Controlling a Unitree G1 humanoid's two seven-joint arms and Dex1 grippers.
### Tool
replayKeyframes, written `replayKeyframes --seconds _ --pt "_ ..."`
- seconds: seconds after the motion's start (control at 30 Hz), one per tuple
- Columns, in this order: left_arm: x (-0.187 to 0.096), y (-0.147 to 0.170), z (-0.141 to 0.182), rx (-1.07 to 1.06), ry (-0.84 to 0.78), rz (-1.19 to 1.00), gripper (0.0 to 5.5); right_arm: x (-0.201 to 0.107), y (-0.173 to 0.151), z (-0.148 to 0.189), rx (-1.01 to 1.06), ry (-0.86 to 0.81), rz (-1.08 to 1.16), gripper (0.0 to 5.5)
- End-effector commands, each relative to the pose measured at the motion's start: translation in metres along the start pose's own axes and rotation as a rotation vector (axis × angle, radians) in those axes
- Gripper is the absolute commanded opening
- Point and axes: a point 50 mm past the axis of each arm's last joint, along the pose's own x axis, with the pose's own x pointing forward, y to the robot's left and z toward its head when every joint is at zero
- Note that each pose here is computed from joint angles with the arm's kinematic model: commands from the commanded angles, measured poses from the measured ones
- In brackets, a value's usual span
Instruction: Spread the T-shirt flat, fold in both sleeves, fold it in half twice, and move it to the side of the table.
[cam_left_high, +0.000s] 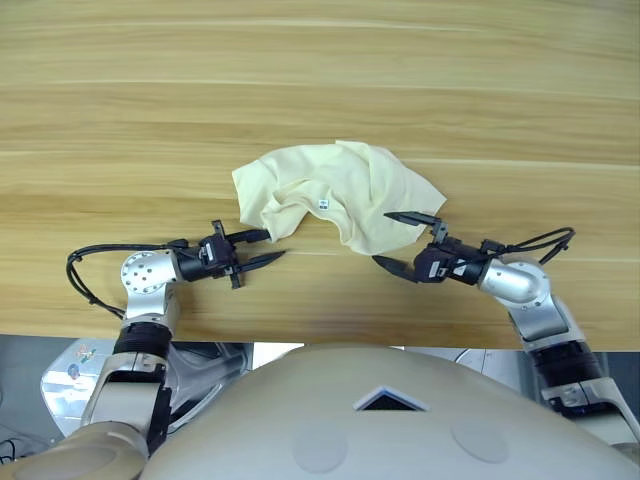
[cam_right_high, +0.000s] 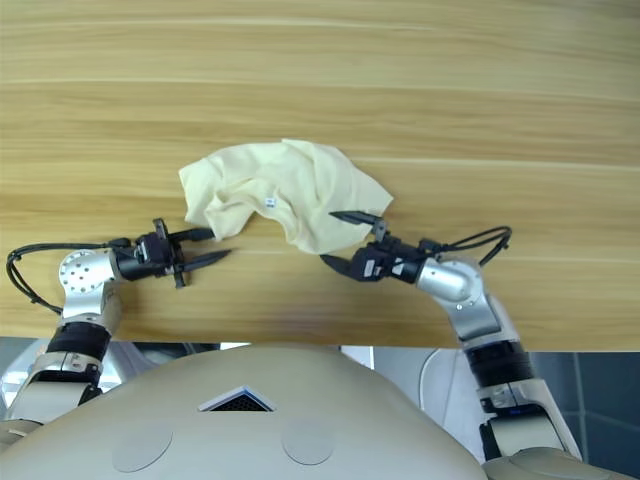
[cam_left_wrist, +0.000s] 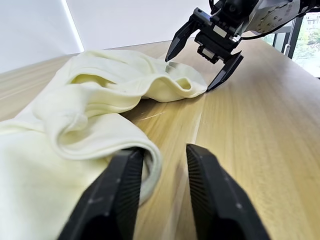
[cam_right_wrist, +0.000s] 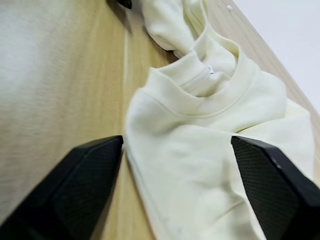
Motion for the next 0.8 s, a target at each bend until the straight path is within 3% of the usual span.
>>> replayKeyframes --seconds 0.03,0.23,0.73,0.8 --pt "0.004 0.005 0.003 0.014 0.000 0.002 0.90 -0.002 0.018 -0.023 0.034 0.160 0.105 4.00" --pt "0.004 0.007 0.003 0.025 -0.003 0.016 0.00 0.002 0.023 -0.023 0.021 0.141 0.125 3.09" --pt "0.007 0.013 0.003 0.049 0.008 0.035 0.00 -0.004 0.017 -0.023 0.029 0.080 0.107 0.06" --pt "0.006 0.017 0.004 0.062 0.017 0.052 0.00 -0.009 0.009 -0.027 0.031 0.090 0.070 0.02"
